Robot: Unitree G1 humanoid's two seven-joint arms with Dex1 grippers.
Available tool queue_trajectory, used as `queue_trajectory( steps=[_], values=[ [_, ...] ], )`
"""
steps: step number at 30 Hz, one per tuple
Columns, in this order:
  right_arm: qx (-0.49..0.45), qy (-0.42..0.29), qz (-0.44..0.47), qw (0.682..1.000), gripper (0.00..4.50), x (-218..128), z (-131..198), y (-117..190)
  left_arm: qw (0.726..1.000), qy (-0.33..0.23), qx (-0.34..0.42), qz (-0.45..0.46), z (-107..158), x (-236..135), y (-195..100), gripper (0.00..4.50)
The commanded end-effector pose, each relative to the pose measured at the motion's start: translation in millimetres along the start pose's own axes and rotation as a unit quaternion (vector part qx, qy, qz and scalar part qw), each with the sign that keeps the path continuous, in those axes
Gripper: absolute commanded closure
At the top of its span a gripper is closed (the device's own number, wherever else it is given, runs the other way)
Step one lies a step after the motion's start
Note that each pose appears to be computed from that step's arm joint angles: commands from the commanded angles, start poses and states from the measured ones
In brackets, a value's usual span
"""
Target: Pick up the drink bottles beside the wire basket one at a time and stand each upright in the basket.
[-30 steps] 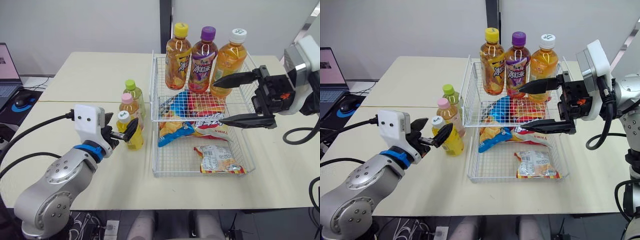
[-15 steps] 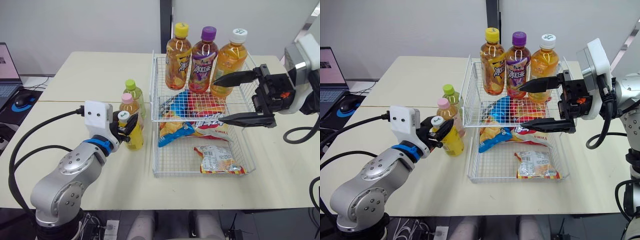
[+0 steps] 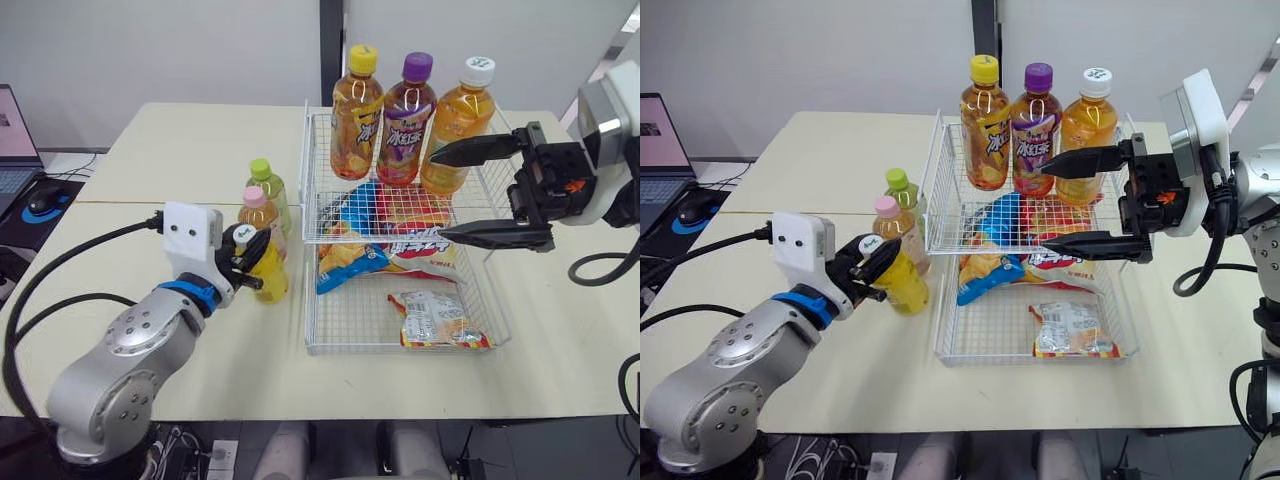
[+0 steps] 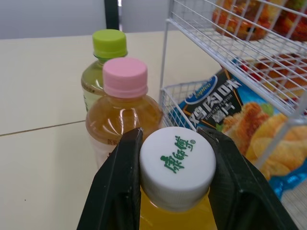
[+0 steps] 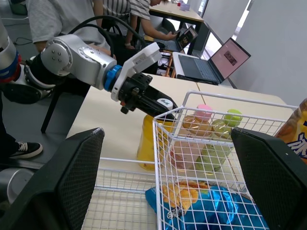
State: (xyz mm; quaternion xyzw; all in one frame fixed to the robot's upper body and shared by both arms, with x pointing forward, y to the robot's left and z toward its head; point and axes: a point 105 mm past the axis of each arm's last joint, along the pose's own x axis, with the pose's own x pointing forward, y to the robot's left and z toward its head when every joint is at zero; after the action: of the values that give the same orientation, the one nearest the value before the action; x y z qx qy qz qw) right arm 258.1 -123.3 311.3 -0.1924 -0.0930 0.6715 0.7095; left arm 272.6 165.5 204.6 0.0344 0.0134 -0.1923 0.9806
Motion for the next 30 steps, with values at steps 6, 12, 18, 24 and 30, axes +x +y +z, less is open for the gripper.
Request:
queue_trajectory(
  steps=[6, 12, 18, 24, 30],
  values=[
    [-0.043, 0.013, -0.056, 0.997, 0.0, -12.6, 7.6, -10.4, 0.996, -0.058, 0.013, -0.066, 63.3, -43.0, 32.0, 3.12],
    [-0.058, 0.002, -0.078, 0.995, 0.0, -17.8, 11.9, -13.4, 0.99, -0.056, -0.012, -0.133, 108.4, -64.0, 47.8, 3.12],
    [-0.03, 0.021, -0.049, 0.998, 0.0, -25.8, 11.8, -2.3, 0.978, -0.081, -0.006, -0.193, 167.9, -71.8, 56.6, 3.12],
    [-0.01, 0.037, -0.054, 0.998, 0.0, -34.7, 14.7, 3.9, 0.956, -0.112, 0.026, -0.271, 210.9, -58.6, 39.9, 3.12],
    [-0.009, 0.039, -0.062, 0.997, 0.0, -35.4, 16.0, 6.0, 0.92, -0.15, 0.038, -0.36, 251.8, -39.5, 15.6, 3.12]
  ],
)
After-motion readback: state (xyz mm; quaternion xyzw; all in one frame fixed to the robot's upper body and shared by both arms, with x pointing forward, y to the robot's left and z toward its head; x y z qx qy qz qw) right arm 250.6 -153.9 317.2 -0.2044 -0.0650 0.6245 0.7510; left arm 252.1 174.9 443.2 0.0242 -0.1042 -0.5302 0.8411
